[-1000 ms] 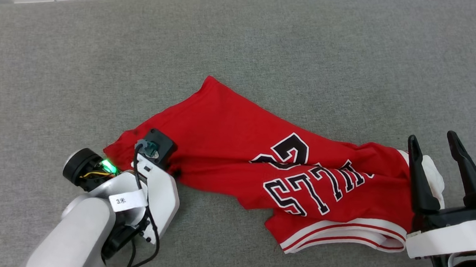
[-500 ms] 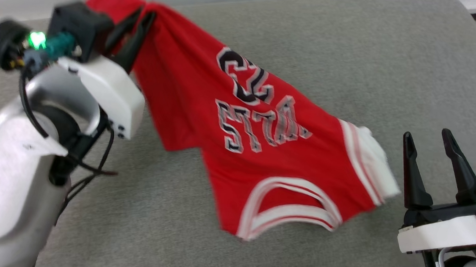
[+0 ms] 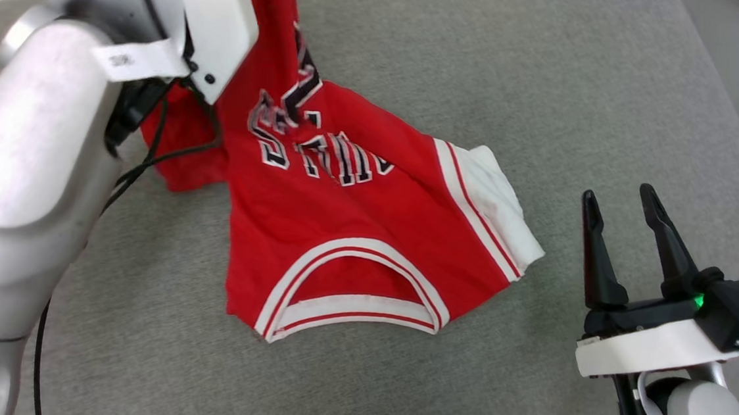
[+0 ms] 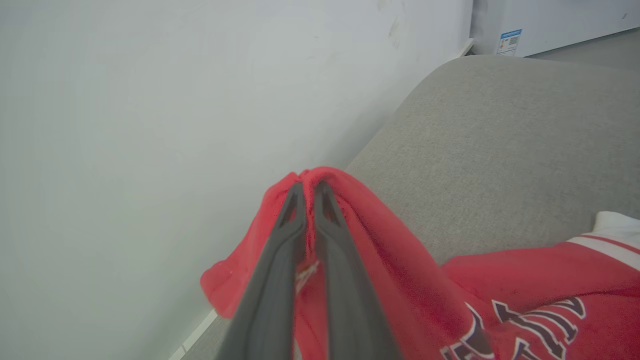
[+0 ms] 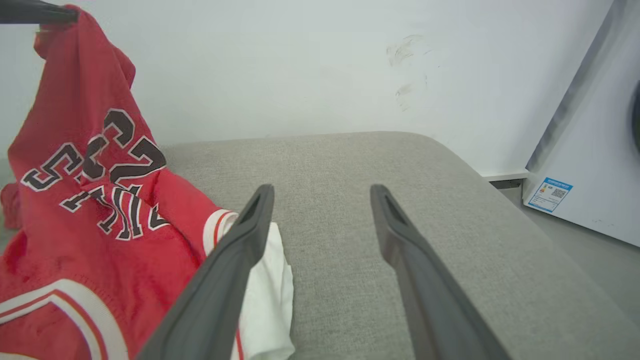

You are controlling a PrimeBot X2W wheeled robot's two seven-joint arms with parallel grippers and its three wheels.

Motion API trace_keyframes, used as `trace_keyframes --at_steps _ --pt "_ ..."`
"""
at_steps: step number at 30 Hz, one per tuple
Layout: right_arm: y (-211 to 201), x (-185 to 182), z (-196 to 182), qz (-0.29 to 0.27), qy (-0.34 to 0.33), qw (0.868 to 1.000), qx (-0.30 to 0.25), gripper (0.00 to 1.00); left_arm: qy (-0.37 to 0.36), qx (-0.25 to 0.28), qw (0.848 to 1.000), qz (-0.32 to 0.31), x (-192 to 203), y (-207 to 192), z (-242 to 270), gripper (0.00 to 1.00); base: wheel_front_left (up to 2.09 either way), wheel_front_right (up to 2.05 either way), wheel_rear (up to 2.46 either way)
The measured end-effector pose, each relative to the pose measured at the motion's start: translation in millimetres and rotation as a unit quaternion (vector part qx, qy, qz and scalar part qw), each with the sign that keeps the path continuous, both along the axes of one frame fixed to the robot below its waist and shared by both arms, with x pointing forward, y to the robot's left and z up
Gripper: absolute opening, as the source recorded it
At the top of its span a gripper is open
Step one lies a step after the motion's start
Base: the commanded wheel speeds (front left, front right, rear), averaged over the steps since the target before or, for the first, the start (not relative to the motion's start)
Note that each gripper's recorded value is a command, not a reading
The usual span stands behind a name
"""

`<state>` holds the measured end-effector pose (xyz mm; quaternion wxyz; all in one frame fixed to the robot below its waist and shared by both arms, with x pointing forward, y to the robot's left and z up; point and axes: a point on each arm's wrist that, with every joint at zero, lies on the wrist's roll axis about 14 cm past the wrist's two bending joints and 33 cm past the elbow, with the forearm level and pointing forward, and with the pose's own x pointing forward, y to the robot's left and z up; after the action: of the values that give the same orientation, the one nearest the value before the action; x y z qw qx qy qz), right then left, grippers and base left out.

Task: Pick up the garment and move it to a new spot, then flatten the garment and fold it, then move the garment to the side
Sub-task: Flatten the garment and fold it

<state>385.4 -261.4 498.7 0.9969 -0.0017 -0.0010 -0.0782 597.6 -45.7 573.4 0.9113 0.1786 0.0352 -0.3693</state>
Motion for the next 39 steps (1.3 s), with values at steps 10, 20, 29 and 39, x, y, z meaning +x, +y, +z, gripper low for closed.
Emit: trace_keyframes --at_steps 10,20,29,39 --pt "-2 -1 -12 -0.008 0.013 1.000 0.002 1.00 0.090 0.024 0.995 -0.027 2 -31 -83 1.00 0.00 0.00 0.00" --pt "9 11 7 0.021 -0.011 1.000 -0.006 1.00 0.003 -0.072 0.997 0.016 8 18 -24 1.00 0.00 0.00 0.00" --pt "30 18 34 0.065 -0.034 0.997 -0.014 1.00 -0.077 -0.175 0.974 0.118 -29 105 24 1.00 0.00 0.00 0.00" --pt "61 13 53 0.113 -0.050 0.992 -0.004 1.00 -0.073 -0.245 0.943 0.214 -127 171 -5 1.00 0.00 0.00 0.00"
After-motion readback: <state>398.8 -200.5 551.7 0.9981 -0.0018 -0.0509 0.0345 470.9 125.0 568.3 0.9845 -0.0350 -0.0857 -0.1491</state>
